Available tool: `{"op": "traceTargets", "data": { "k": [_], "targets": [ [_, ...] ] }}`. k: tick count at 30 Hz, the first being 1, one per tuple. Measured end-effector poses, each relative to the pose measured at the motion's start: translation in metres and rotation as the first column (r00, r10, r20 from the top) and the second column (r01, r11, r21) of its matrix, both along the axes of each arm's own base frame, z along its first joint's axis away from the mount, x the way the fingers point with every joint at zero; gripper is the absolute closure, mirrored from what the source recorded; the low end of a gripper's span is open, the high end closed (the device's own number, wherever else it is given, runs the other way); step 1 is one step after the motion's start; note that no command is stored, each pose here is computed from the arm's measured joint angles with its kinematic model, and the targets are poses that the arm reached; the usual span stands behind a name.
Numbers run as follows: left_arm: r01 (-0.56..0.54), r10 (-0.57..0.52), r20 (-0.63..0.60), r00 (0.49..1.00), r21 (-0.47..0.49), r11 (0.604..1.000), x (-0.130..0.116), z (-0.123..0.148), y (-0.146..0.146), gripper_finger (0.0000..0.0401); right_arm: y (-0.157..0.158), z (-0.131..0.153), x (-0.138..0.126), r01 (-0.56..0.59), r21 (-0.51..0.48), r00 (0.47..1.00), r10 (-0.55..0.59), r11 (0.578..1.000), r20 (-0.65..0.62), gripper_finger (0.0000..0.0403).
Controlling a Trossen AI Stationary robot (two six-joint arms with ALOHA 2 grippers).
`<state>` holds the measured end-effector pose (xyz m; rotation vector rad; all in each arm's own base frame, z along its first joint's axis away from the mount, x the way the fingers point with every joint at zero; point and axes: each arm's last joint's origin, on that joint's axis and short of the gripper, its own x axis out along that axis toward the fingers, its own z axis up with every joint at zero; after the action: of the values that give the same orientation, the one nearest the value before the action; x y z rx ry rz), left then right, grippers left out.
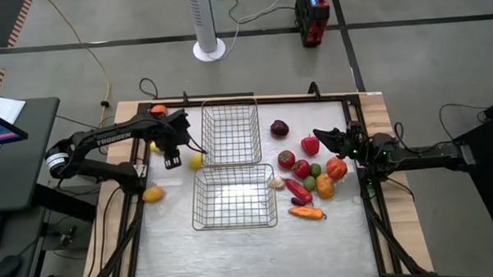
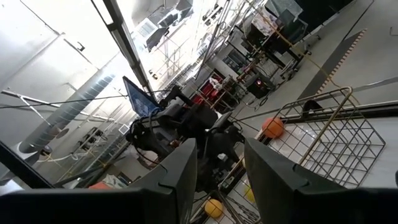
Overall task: Sort produce into baskets
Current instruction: Put the right yellow lemon into the top wire basket
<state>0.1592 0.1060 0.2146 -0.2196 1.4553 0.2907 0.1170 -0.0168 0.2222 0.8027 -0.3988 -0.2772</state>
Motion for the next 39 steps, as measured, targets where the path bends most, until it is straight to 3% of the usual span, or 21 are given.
{"op": "traceTargets", "data": {
  "k": [5, 10, 17, 27, 34, 39],
  "targets": [
    [-0.053, 0.056, 0.049, 0.997, -0.056, 0.997, 0.000, 0.002, -0.002, 0.0216, -0.001, 0.000, 0.000, 0.006, 0.003, 1.000, -0.006, 1.000, 0.004, 0.0241],
    [-0.115, 0.125, 0.151, 0.981, -0.073, 0.991, -0.003, 0.006, -0.006, 0.0185, -0.001, 0.000, 0.000, 0.005, 0.003, 1.000, -0.005, 1.000, 0.005, 0.0241],
    [-0.214, 0.204, 0.323, 0.924, -0.004, 0.977, -0.017, 0.025, -0.014, 0.0180, -0.001, 0.010, -0.001, 0.011, -0.012, 1.000, -0.010, 1.000, 0.017, 0.0241],
    [-0.347, 0.337, 0.386, 0.859, -0.048, 0.937, -0.026, 0.035, -0.020, 0.0180, -0.006, 0.028, 0.000, 0.055, -0.023, 0.994, -0.057, 0.998, -0.095, 0.0241],
    [-0.348, 0.344, 0.410, 0.845, -0.069, 0.935, -0.026, 0.037, -0.021, 0.0180, -0.008, 0.035, 0.005, 0.074, -0.042, 0.989, -0.079, 0.996, -0.128, 0.0241],
    [-0.279, 0.269, 0.531, 0.804, -0.062, 0.958, -0.028, 0.049, -0.024, 0.0181, -0.009, 0.037, 0.014, 0.039, -0.047, 0.984, -0.047, 0.998, -0.173, 0.0241]
  ]
}}
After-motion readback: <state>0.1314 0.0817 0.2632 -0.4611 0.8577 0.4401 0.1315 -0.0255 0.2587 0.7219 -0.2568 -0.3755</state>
